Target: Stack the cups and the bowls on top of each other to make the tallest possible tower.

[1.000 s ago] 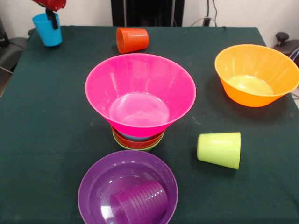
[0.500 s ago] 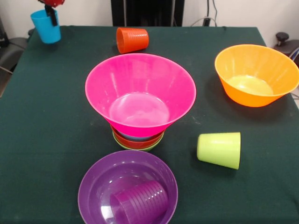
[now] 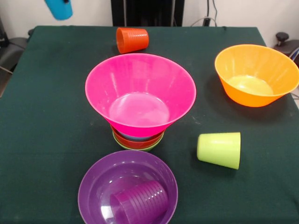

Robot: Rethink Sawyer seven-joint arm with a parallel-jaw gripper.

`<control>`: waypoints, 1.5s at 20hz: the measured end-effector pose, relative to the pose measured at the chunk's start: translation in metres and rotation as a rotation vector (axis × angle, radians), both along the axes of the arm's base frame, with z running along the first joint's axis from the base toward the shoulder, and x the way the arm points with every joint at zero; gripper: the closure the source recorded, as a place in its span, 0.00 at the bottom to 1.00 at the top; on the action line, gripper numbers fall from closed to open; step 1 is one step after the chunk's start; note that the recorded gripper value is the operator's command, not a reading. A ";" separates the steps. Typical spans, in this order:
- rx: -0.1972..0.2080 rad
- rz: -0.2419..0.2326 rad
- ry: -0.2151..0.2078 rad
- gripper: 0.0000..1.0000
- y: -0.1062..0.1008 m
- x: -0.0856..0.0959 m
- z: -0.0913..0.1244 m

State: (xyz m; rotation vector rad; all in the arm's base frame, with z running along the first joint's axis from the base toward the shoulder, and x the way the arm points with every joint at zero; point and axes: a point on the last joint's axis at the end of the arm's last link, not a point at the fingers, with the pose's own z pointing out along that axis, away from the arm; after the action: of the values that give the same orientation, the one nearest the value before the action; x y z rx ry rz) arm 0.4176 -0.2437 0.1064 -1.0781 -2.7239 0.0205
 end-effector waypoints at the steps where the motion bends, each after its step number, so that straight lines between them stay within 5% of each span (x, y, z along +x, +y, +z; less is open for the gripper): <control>1: 0.005 -0.001 0.015 1.00 0.004 0.002 0.006; 8: 0.047 -0.022 0.156 1.00 0.043 0.017 0.034; 13: 0.032 -0.058 0.245 1.00 0.061 0.034 0.038; 15: 0.017 -0.077 0.250 1.00 0.063 0.042 0.034; 24: -0.053 -0.182 0.243 1.00 0.066 0.070 -0.016; 30: -0.104 -0.219 0.292 1.00 0.064 0.077 -0.060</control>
State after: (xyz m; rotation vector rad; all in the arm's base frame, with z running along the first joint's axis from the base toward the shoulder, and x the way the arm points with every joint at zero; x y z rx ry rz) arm 0.4943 -0.1798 0.0468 -1.2842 -2.3583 0.2656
